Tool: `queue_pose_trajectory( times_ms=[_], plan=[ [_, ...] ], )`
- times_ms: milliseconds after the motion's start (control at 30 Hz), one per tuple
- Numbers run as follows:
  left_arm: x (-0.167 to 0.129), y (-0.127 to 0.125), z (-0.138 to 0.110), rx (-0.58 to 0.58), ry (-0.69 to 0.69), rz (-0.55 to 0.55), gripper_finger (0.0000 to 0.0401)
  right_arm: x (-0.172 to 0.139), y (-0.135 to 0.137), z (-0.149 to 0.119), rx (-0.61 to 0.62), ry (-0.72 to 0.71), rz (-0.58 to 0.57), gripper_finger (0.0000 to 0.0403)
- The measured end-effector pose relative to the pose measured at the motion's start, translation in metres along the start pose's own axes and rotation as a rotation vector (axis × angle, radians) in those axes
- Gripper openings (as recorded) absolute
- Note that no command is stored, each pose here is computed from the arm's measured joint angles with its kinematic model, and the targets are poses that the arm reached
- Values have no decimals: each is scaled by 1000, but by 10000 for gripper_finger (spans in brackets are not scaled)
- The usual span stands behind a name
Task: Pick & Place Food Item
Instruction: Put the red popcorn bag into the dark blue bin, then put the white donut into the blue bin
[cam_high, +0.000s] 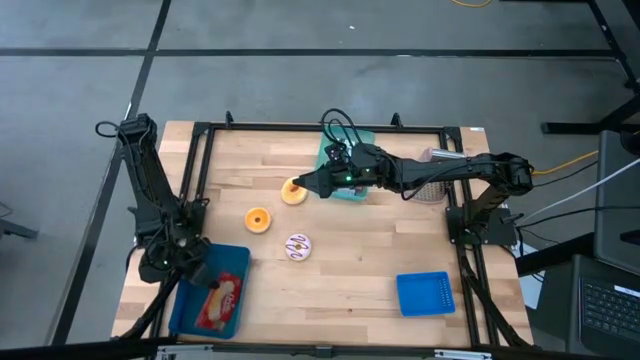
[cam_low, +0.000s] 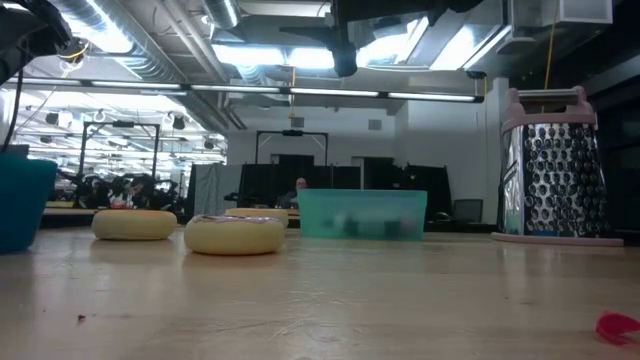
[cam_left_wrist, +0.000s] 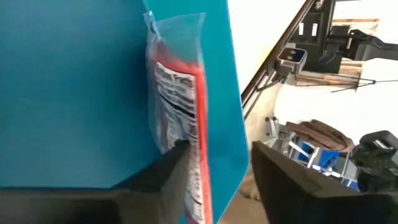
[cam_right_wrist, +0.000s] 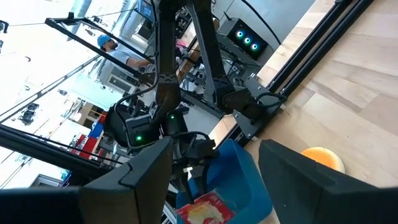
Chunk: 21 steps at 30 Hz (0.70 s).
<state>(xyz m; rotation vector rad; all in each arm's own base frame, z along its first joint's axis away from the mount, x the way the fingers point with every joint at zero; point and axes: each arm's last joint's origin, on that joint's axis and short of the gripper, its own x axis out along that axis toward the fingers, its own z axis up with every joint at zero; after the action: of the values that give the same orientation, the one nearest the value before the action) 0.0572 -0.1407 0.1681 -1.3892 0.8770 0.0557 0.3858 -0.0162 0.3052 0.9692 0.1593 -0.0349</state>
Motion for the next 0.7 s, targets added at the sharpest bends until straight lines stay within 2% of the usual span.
queue_pose_trajectory(
  times_ms=[200, 467, 700],
  plan=[
    [0, 0, -1, -6, 24, 15, 226, 0, 0, 0, 0, -3, -2, 235],
    [-4, -5, -2, 6, 25, 39, 235, 0, 0, 0, -3, -3, -2, 235],
    [-19, -17, -5, 46, 139, 254, 235, 0, 0, 0, -8, -3, -2, 235]
  ],
)
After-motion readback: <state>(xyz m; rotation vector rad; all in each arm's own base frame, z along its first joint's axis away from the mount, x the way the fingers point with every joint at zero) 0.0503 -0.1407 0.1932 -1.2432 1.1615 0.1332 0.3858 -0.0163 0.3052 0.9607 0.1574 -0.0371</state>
